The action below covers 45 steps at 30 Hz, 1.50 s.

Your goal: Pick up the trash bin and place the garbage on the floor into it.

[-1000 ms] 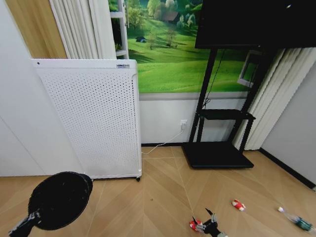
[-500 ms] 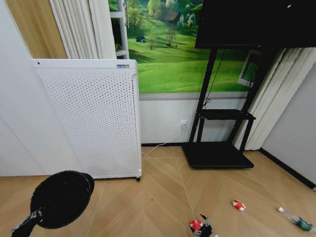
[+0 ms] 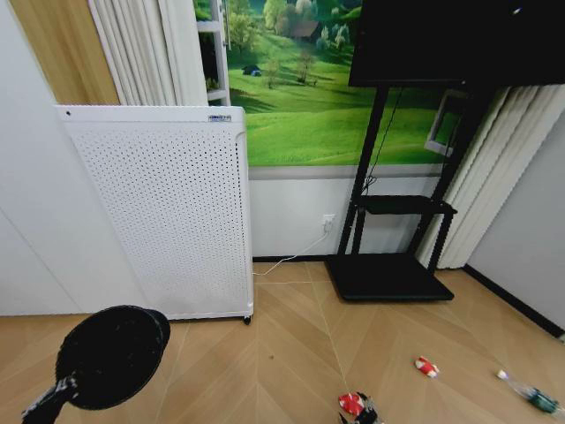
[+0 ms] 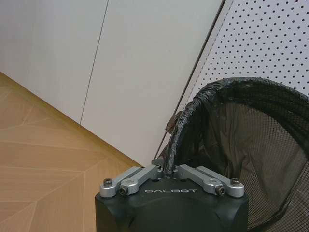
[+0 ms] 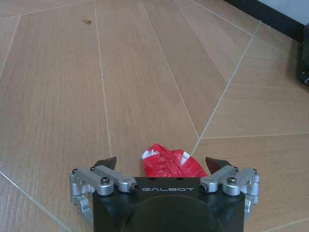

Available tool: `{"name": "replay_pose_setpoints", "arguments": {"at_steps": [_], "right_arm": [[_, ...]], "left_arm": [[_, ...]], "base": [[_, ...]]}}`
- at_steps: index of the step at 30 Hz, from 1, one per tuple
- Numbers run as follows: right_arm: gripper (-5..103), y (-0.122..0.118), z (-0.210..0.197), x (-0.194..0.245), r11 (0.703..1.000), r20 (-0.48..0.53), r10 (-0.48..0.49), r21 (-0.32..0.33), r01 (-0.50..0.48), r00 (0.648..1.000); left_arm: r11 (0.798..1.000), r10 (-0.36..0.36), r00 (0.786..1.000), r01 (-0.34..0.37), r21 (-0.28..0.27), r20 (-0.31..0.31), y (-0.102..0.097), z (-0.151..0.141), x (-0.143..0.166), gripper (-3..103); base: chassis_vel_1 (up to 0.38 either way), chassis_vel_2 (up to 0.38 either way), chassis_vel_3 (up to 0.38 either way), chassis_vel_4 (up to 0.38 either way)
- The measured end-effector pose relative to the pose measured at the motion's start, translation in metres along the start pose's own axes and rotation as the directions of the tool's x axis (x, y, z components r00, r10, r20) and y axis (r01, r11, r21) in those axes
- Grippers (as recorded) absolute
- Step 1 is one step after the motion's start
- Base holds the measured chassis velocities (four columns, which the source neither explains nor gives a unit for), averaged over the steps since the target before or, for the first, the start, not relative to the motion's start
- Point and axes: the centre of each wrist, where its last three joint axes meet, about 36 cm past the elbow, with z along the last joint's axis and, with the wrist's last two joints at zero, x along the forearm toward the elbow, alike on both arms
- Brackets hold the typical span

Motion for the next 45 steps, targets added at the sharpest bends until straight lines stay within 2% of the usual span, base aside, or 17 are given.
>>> {"name": "replay_pose_setpoints", "arguments": {"at_steps": [14, 16, 18, 20, 23, 24, 27, 29, 30, 31, 32, 34, 35, 36, 42, 44, 45], "right_arm": [[101, -0.007, 0.008, -0.008, 1.000, -0.032, 0.012, -0.001, -0.012, 0.999], [97, -0.007, 0.007, -0.010, 1.000, -0.033, 0.010, -0.001, -0.010, 0.999], [88, -0.007, 0.007, -0.013, 1.000, -0.034, 0.009, -0.004, -0.009, 0.999], [88, -0.007, 0.007, -0.014, 1.000, -0.034, 0.009, -0.005, -0.009, 0.999], [72, -0.008, 0.007, -0.019, 1.000, -0.036, 0.009, -0.005, -0.009, 0.999], [72, -0.008, 0.007, -0.019, 1.000, -0.036, 0.009, -0.005, -0.009, 0.999], [54, -0.008, 0.008, -0.019, 1.000, -0.040, 0.007, -0.002, -0.007, 0.999], [54, -0.008, 0.009, -0.019, 1.000, -0.041, 0.007, -0.001, -0.007, 0.999], [44, -0.009, 0.010, -0.018, 1.000, -0.043, 0.009, 0.000, -0.009, 0.999], [44, -0.009, 0.010, -0.018, 1.000, -0.043, 0.009, 0.000, -0.009, 0.999], [38, -0.008, 0.011, -0.017, 1.000, -0.046, 0.008, -0.001, -0.008, 0.999], [38, -0.008, 0.012, -0.016, 1.000, -0.047, 0.008, -0.001, -0.008, 0.999], [29, -0.008, 0.013, -0.015, 1.000, -0.048, 0.010, -0.004, -0.011, 0.999], [27, -0.007, 0.014, -0.013, 1.000, -0.048, 0.012, -0.009, -0.013, 0.999], [27, -0.009, 0.017, -0.008, 1.000, -0.049, 0.019, -0.020, -0.020, 0.999], [27, -0.013, 0.016, -0.003, 0.999, -0.034, 0.029, -0.028, -0.030, 0.999], [27, -0.013, 0.016, -0.003, 0.999, -0.034, 0.029, -0.028, -0.030, 0.999]], "left_arm": [[1.000, 0.011, 1.000, -0.011, 0.020, -0.005, -0.004, 0.001, 0.002, 1], [1.000, 0.013, 1.000, -0.013, 0.022, -0.005, -0.005, 0.001, 0.002, 1], [1.000, 0.014, 1.000, -0.014, 0.027, -0.004, -0.006, 0.001, 0.003, 1], [0.999, 0.015, 1.000, -0.015, 0.028, -0.004, -0.006, 0.000, 0.003, 1], [0.999, 0.018, 1.000, -0.018, 0.036, -0.003, -0.007, -0.001, 0.003, 1], [0.999, 0.018, 1.000, -0.018, 0.036, -0.003, -0.007, -0.001, 0.003, 1], [0.999, 0.018, 1.000, -0.018, 0.038, -0.001, -0.007, -0.003, 0.003, 1], [0.999, 0.018, 1.000, -0.018, 0.039, -0.001, -0.006, -0.003, 0.003, 1], [0.999, 0.017, 1.000, -0.017, 0.041, -0.002, -0.006, -0.002, 0.003, 1], [0.999, 0.017, 1.000, -0.017, 0.041, -0.002, -0.006, -0.002, 0.003, 1], [0.999, 0.017, 1.000, -0.017, 0.043, -0.003, -0.007, -0.001, 0.002, 1], [0.999, 0.019, 1.000, -0.018, 0.045, -0.004, -0.007, -0.001, 0.002, 1], [0.999, 0.020, 1.000, -0.019, 0.047, -0.006, -0.008, 0.000, 0.001, 1], [0.999, 0.020, 1.000, -0.019, 0.049, -0.010, -0.008, 0.001, 0.000, 1], [0.998, 0.024, 0.999, -0.022, 0.058, -0.035, -0.008, 0.009, -0.005, 1], [0.997, 0.046, 0.996, -0.041, 0.073, -0.075, -0.014, 0.019, -0.012, 1], [0.997, 0.046, 0.996, -0.041, 0.073, -0.075, -0.014, 0.019, -0.012, 1]], "base": [[0.000, 0.000, 0.000, 0.000], [0.000, 0.000, 0.000, 0.000], [0.000, 0.000, 0.000, 0.000], [0.000, 0.000, 0.000, 0.000], [0.000, 0.000, 0.000, 0.000], [0.000, 0.000, 0.000, 0.000], [0.000, 0.000, 0.000, 0.000], [0.000, 0.000, 0.000, 0.000], [0.000, 0.000, 0.000, 0.000], [0.000, 0.000, 0.000, 0.000], [0.000, 0.000, 0.000, 0.000], [0.000, 0.000, 0.000, 0.000], [0.000, 0.000, 0.000, 0.000], [0.000, 0.000, 0.000, 0.000], [0.000, 0.000, 0.000, 0.000], [0.000, 0.000, 0.000, 0.000], [0.000, 0.000, 0.000, 0.000]]}}
